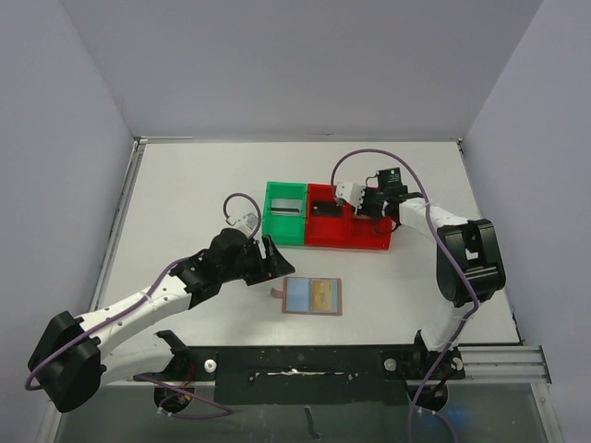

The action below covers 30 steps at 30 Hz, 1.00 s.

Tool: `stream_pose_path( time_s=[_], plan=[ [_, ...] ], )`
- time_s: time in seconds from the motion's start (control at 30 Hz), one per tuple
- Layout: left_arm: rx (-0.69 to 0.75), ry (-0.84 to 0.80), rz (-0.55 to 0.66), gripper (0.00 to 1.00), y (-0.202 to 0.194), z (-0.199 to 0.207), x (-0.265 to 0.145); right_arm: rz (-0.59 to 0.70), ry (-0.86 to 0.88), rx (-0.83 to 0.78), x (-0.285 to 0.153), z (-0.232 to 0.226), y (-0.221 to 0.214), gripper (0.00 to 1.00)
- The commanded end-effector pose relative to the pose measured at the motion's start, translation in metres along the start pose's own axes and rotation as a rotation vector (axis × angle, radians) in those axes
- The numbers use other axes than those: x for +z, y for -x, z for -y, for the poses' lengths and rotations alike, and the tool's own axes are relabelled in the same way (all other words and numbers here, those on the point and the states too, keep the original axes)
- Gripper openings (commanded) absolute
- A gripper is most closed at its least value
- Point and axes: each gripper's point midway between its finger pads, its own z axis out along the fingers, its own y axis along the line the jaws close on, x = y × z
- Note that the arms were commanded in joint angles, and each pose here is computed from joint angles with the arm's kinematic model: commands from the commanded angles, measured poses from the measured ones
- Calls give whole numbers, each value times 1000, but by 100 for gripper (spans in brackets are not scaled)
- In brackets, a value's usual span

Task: Take the credit cards out of the card holder

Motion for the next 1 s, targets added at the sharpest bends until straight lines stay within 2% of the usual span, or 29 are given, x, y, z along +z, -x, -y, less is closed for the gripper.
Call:
stream_pose_path(
  time_s=[0.0,0.37,0.47,0.67,0.83,0.9,0.97],
  plan=[
    [-3,-44,28,66,8,11,-3,6,-9,-4,-1,2,2,26],
    [-1,-59,-16,66,-2,10,1,-6,21,30,3,-1,0,27],
    [-3,-59,-14,66,-2,9,1,-10,23,38,5,0,0,34],
    [0,-46,-18,66,-1,8,1,21,-42,94,1,17,9,36],
    [1,-50,-12,66,0,10,0,171,-199,302,-32,48,37,38],
    [3,-52,-10,66,1,11,0,247,-319,469,-53,58,45,43],
    [3,-54,-8,66,2,12,0,299,-428,684,-76,67,44,43]
  ],
)
